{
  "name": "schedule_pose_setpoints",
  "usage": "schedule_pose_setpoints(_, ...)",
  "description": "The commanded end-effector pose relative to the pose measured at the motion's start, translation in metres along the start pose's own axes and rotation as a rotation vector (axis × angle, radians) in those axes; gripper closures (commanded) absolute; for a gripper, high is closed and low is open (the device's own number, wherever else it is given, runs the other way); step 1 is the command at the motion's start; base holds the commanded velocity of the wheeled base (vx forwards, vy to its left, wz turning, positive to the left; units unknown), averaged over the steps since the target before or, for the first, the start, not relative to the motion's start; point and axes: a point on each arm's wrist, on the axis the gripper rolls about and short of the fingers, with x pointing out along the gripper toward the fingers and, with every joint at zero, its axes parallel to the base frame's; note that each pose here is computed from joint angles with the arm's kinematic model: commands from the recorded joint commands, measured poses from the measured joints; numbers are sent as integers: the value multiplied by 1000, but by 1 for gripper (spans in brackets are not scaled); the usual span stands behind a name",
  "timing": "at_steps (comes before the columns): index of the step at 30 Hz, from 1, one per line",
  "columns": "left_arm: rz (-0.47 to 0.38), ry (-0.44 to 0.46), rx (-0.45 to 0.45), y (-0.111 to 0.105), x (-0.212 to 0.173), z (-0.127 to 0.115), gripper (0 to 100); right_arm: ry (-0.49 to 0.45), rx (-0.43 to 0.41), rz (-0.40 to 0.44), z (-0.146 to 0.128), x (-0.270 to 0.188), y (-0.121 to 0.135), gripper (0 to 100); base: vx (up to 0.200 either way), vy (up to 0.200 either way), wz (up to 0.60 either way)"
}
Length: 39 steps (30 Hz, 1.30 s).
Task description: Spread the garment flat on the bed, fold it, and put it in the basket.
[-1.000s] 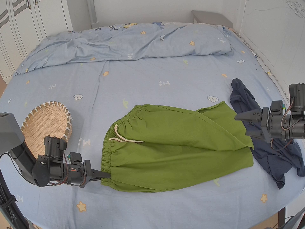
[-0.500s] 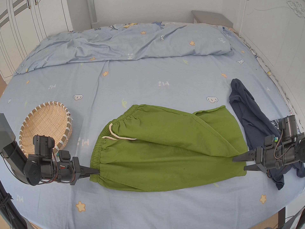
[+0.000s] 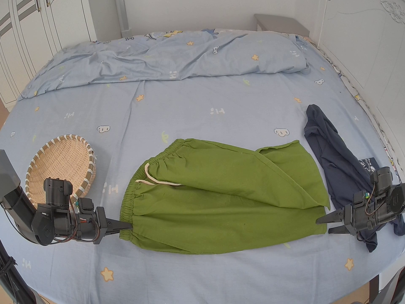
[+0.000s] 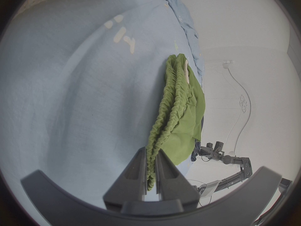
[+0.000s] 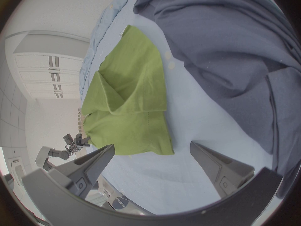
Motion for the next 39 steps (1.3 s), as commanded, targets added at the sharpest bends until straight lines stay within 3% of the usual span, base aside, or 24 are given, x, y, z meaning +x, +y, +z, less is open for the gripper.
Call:
schedule_pose_setpoints(1, -1, -1, 0, 0, 0, 1, 100, 50, 32, 8, -2, 11, -13, 0, 0, 0, 0)
schedule_pose_setpoints(9, -6, -2, 7, -2, 0, 1, 100, 79, 41, 170, 4, 17, -15, 0, 0, 0, 0)
schedule_pose_setpoints(31, -5, 1, 6, -1, 2, 2, 100, 66, 37, 202, 14, 28, -25, 0, 0, 0, 0)
schedule_pose_setpoints(32, -4, -1, 3, 0, 1, 2, 100, 57, 44, 200, 15, 26, -27, 100, 0, 0, 0)
schedule_pose_setpoints(39, -9, -12, 13, 0, 1, 4, 100, 46, 64, 192, 12, 22, -32, 100, 0, 0, 0)
